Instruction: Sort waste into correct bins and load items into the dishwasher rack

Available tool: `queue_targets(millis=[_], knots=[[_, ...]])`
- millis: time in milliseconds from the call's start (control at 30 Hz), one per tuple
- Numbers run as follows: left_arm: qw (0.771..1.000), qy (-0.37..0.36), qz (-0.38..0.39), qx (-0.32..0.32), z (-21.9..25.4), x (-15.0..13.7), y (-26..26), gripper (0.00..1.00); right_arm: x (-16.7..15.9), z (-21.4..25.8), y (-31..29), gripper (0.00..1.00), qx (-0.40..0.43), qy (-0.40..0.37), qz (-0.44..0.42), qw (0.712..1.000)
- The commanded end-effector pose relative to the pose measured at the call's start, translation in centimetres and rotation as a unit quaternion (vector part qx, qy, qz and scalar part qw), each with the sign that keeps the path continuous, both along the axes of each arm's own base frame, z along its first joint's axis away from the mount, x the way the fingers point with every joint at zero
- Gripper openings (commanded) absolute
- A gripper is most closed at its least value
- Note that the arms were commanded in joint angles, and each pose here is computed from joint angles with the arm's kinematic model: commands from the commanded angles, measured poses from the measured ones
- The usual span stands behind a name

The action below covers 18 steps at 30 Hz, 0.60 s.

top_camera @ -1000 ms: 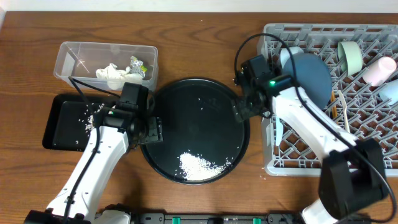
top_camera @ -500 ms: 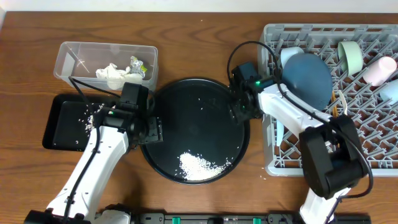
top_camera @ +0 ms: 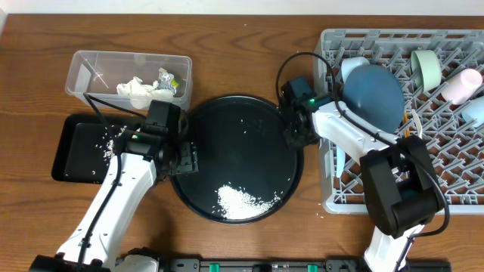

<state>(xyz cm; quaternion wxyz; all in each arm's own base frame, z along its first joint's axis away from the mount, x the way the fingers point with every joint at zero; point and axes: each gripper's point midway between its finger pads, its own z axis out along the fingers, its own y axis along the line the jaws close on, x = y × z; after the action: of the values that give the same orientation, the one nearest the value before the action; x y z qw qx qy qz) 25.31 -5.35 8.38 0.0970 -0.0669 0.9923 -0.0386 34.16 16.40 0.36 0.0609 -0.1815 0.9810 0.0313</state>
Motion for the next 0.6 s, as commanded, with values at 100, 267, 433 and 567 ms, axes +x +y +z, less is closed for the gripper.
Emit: queue_targets(millis=[100, 267, 433, 567], knots=[[1.0, -0.008, 0.002, -0.005, 0.6, 0.5, -0.2, 0.76, 0.1, 0.0, 0.6, 0.19, 0.014, 0.005, 0.0, 1.0], [1.0, -0.008, 0.002, -0.006, 0.6, 0.5, -0.2, 0.76, 0.2, 0.0, 0.6, 0.05, 0.015, 0.004, 0.0, 1.0], [1.0, -0.008, 0.002, -0.005, 0.6, 0.5, -0.2, 0.76, 0.3, 0.3, 0.7, 0.01, 0.016, 0.002, -0.001, 1.0], [1.0, -0.008, 0.002, -0.005, 0.6, 0.5, -0.2, 0.76, 0.6, 1.4, 0.8, 0.01, 0.022, -0.011, -0.001, 1.0]])
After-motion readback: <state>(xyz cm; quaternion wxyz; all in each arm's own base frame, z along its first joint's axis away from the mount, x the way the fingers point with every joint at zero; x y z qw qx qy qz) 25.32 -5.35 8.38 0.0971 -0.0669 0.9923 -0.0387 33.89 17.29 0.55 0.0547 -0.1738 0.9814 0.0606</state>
